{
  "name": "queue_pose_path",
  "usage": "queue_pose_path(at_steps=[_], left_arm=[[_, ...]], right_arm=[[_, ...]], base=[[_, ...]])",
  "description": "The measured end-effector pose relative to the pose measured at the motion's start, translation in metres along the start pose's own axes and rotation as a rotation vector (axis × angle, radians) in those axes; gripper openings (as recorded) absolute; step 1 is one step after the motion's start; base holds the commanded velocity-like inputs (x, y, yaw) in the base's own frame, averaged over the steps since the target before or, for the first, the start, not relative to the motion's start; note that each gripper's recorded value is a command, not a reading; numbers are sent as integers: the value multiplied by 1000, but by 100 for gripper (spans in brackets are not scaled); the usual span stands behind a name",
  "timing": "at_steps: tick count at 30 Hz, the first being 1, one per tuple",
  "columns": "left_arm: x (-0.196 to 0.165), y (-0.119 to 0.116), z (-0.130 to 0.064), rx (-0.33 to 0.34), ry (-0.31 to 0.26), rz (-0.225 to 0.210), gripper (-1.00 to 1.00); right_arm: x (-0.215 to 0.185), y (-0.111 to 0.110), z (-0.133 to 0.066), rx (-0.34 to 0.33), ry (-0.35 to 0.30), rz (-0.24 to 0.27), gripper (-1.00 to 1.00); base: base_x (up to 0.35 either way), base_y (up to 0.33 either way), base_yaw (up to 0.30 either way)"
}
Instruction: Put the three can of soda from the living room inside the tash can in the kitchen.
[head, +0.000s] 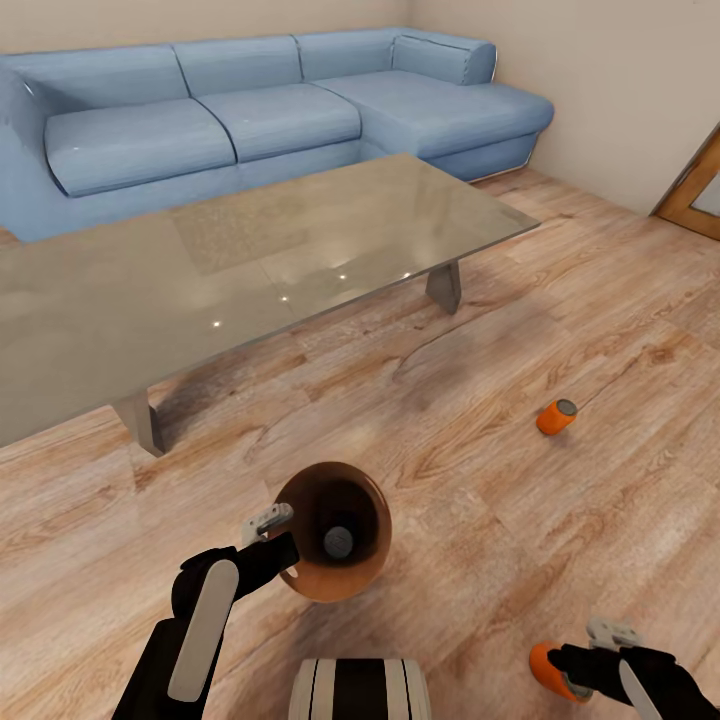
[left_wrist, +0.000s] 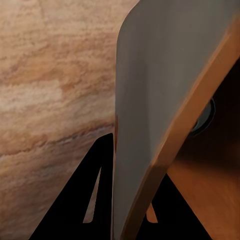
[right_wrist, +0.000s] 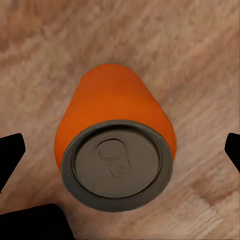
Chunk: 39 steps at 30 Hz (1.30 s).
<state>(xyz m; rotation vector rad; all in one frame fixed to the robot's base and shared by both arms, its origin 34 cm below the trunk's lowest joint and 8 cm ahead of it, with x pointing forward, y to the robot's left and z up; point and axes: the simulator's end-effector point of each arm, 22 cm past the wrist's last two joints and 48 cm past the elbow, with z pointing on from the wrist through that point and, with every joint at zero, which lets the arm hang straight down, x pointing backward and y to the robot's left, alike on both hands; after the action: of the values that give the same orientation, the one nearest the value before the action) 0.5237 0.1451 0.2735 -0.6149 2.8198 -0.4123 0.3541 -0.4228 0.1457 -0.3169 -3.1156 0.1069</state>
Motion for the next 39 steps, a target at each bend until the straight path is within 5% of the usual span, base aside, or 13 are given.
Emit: queue_pose_path(at_steps=[34,35,39], left_arm=[[0,0,0,0,0,0,-100],[0,0,0,0,0,0,-100],[0,0,0,-1,0,0,-100]], right_arm=[[12,4,13,-1,8,4,100],[12,3,13,-1,8,4,-100],[12,2,13,0,8,1,-100]], base=[[0,0,0],[0,0,0],[0,0,0]])
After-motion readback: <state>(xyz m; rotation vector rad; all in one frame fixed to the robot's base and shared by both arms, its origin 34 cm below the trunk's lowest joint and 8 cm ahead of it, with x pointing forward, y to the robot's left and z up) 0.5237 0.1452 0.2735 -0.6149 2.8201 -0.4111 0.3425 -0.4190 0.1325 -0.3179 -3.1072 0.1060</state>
